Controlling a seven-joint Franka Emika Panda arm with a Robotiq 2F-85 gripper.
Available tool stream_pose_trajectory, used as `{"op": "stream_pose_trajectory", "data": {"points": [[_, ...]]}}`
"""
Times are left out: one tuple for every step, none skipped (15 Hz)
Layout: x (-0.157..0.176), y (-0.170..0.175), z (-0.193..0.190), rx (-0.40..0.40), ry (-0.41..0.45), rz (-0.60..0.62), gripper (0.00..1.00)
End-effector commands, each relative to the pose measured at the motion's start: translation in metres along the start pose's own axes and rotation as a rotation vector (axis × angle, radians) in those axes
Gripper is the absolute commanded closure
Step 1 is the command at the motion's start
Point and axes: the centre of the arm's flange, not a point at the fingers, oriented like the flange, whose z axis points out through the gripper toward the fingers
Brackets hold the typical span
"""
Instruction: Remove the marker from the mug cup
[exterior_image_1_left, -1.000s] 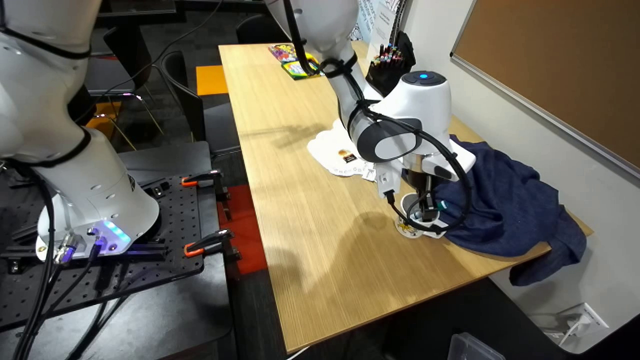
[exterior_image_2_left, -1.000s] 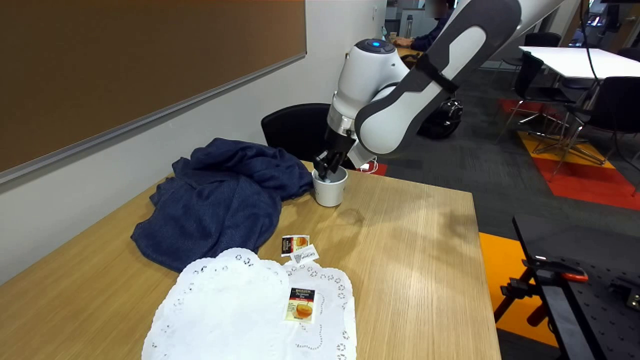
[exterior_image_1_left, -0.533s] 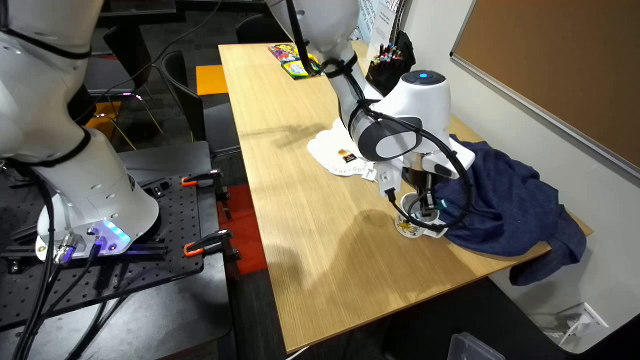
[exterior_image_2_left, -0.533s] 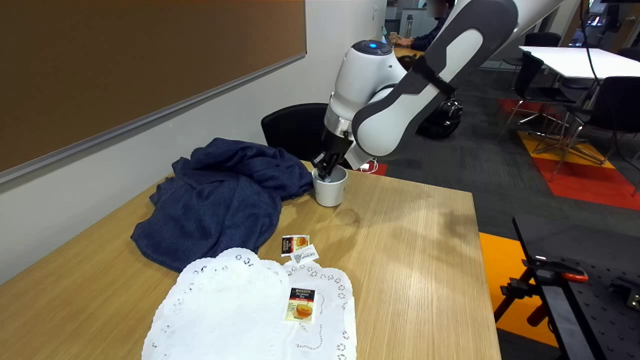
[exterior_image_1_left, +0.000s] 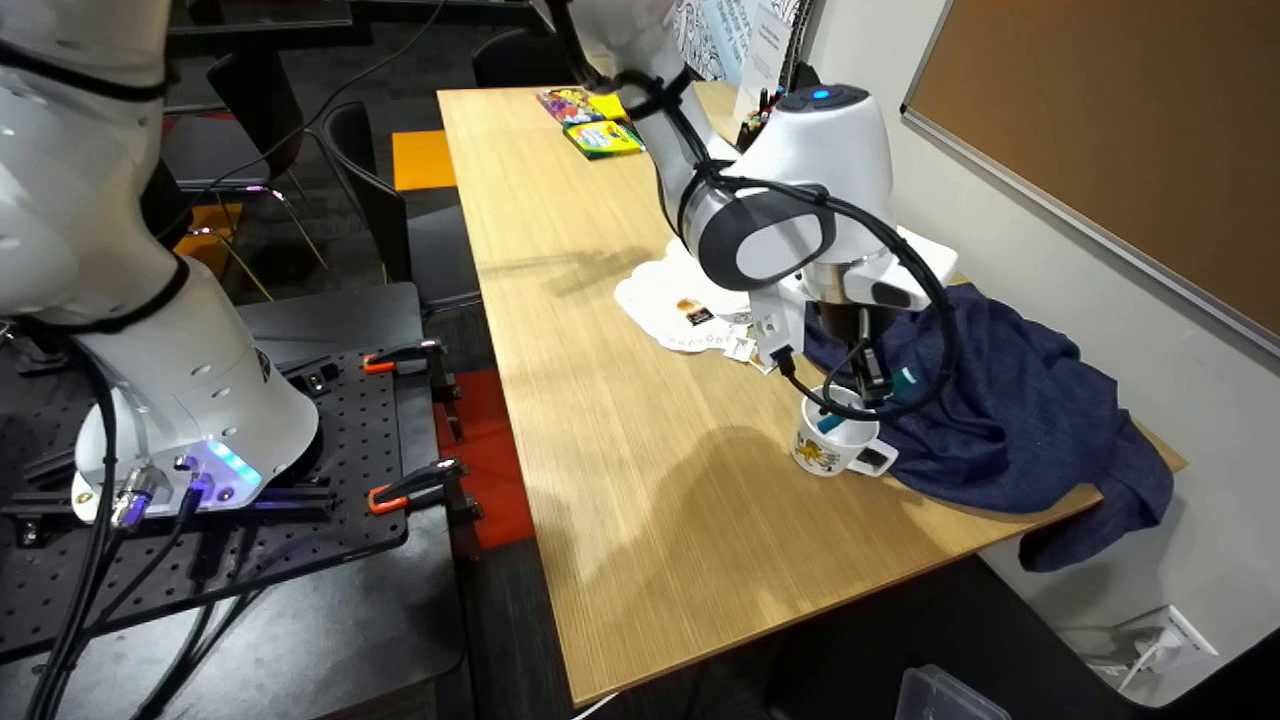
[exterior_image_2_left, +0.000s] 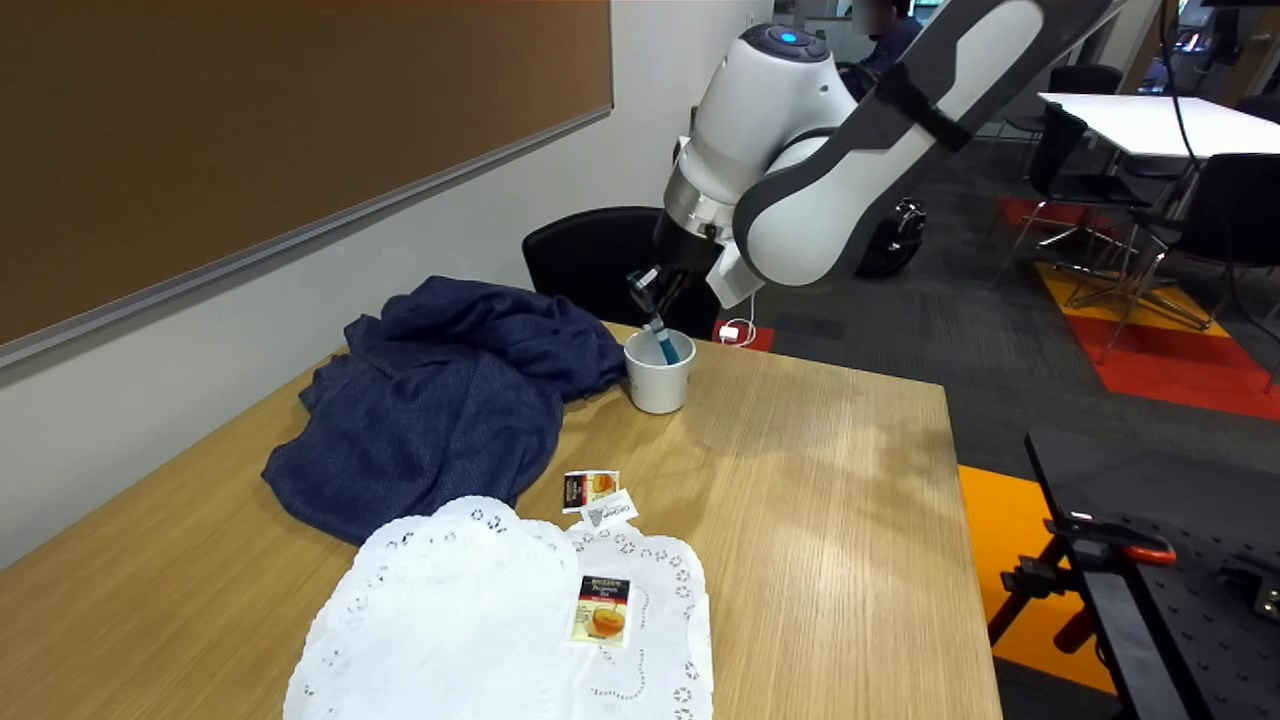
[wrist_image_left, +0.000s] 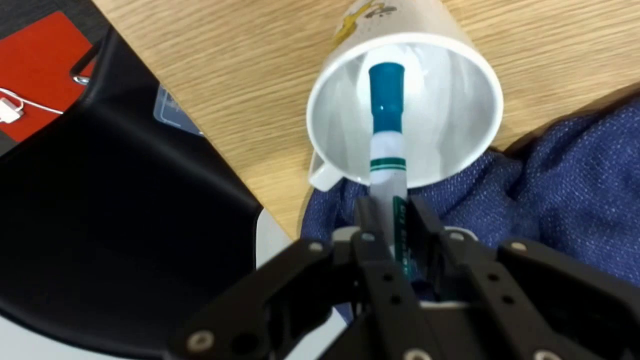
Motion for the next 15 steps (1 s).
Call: {"op": "stream_pose_trajectory", "data": {"points": [[-0.021, 0.000, -0.070, 0.025, 0.072, -0.049, 0.95], [-0.024, -0.002, -0.084, 0.049, 0.085, -0.069, 0.95], [-0.028, -0.006, -0.096, 0.071, 0.098, -0.090, 0.95], [-0.032, -0.011, -0.109, 0.108, 0.105, -0.120, 0.95], [-0.036, -0.017, -0.123, 0.124, 0.115, -0.153, 0.95], [-0.041, -0.024, -0.133, 0.149, 0.114, -0.189, 0.95], [-0.045, -0.031, -0.145, 0.166, 0.114, -0.219, 0.95], [-0.049, -0.039, -0.155, 0.198, 0.108, -0.257, 0.95], [-0.055, -0.048, -0.163, 0.219, 0.106, -0.291, 0.95], [-0.060, -0.057, -0.170, 0.244, 0.095, -0.329, 0.95], [-0.066, -0.068, -0.176, 0.265, 0.078, -0.365, 0.95], [-0.073, -0.077, -0.181, 0.274, 0.064, -0.394, 0.95], [-0.079, -0.086, -0.183, 0.287, 0.041, -0.426, 0.95], [-0.084, -0.095, -0.185, 0.293, 0.015, -0.453, 0.95], [-0.087, -0.101, -0.184, 0.295, -0.012, -0.478, 0.95]]}}
